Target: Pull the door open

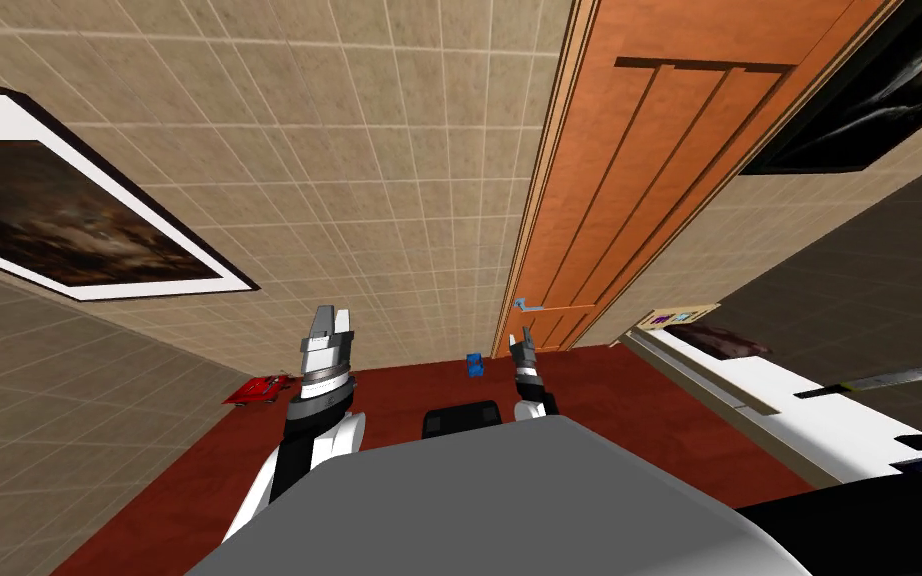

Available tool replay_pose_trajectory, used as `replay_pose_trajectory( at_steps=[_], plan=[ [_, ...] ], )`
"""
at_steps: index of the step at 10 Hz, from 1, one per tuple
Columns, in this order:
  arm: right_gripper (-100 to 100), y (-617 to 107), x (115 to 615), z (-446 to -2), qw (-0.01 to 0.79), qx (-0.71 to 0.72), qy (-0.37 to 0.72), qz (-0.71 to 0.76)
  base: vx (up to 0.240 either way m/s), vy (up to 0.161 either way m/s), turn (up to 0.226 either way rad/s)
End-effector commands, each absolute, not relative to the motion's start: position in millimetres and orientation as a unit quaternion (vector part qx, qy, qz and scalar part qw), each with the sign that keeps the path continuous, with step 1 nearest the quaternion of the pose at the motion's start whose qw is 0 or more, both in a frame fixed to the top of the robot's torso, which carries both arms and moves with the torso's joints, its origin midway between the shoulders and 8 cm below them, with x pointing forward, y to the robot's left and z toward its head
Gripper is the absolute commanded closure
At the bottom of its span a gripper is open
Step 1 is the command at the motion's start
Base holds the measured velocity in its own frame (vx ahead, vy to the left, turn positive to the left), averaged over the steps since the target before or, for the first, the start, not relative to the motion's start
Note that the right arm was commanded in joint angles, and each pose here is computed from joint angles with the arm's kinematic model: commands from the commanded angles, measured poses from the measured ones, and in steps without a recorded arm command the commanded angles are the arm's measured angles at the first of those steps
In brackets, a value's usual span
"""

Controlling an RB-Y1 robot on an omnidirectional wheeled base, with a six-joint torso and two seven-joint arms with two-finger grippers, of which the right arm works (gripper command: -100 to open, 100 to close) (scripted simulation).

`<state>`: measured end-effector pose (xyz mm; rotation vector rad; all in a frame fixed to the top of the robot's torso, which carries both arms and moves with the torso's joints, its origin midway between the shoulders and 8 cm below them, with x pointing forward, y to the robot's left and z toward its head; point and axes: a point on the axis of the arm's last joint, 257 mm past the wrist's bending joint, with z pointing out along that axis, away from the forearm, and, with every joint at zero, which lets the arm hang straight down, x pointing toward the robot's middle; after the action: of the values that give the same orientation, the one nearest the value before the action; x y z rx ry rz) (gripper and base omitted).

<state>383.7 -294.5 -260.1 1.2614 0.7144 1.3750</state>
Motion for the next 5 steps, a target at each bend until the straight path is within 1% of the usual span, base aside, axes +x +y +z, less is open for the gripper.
replay_pose_trajectory(
  at_steps=[1, 2, 5],
  plan=[
    [-100, -300.0, 380.9, -271.6, 0.543, 0.539, 0.304, 0.568, -0.007, -0.124, 0.216],
    [-100, -303.2, 379.3, -278.1, 0.543, 0.543, 0.307, 0.562, 0.004, -0.134, 0.16],
    [-100, -314.0, 373.9, -297.5, 0.547, 0.556, 0.314, 0.541, 0.002, -0.122, 0.191]
  ],
)
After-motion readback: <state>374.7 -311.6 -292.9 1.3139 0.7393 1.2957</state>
